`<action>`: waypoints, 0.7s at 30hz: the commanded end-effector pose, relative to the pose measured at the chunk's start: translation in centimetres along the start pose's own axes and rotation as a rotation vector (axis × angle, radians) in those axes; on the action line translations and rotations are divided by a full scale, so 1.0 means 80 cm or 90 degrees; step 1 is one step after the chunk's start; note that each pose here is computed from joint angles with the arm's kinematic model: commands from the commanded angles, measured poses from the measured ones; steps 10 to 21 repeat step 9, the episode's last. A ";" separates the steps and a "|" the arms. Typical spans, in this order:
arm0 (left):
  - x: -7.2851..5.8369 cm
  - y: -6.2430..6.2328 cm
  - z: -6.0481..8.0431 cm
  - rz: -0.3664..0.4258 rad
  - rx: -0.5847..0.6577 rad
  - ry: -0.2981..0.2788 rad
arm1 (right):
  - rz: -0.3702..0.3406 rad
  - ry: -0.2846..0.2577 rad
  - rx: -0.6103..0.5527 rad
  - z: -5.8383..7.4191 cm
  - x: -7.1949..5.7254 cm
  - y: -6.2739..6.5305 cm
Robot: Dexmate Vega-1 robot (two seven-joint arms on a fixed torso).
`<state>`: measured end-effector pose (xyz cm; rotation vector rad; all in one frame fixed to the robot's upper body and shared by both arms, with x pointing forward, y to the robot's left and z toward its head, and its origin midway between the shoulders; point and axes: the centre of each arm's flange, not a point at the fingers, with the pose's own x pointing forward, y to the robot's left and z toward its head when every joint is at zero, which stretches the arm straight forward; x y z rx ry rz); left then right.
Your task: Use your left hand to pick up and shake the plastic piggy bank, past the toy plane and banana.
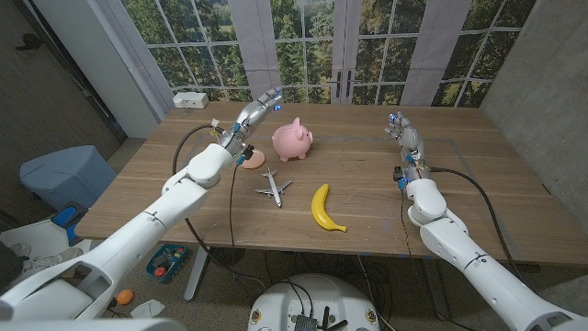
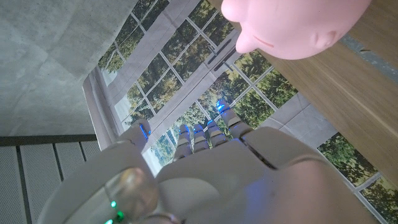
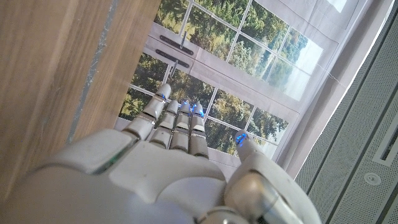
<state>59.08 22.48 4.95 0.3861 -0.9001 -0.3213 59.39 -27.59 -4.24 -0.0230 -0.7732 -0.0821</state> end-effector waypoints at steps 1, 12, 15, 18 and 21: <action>-0.032 0.031 -0.012 0.029 -0.123 -0.070 | -0.047 -0.011 -0.030 0.009 -0.012 -0.005; -0.044 0.044 -0.045 0.070 -0.189 -0.051 | -0.061 -0.014 -0.050 0.014 -0.012 0.011; -0.044 0.044 -0.045 0.070 -0.189 -0.051 | -0.061 -0.014 -0.050 0.014 -0.012 0.011; -0.044 0.044 -0.045 0.070 -0.189 -0.051 | -0.061 -0.014 -0.050 0.014 -0.012 0.011; -0.044 0.044 -0.045 0.070 -0.189 -0.051 | -0.061 -0.014 -0.050 0.014 -0.012 0.011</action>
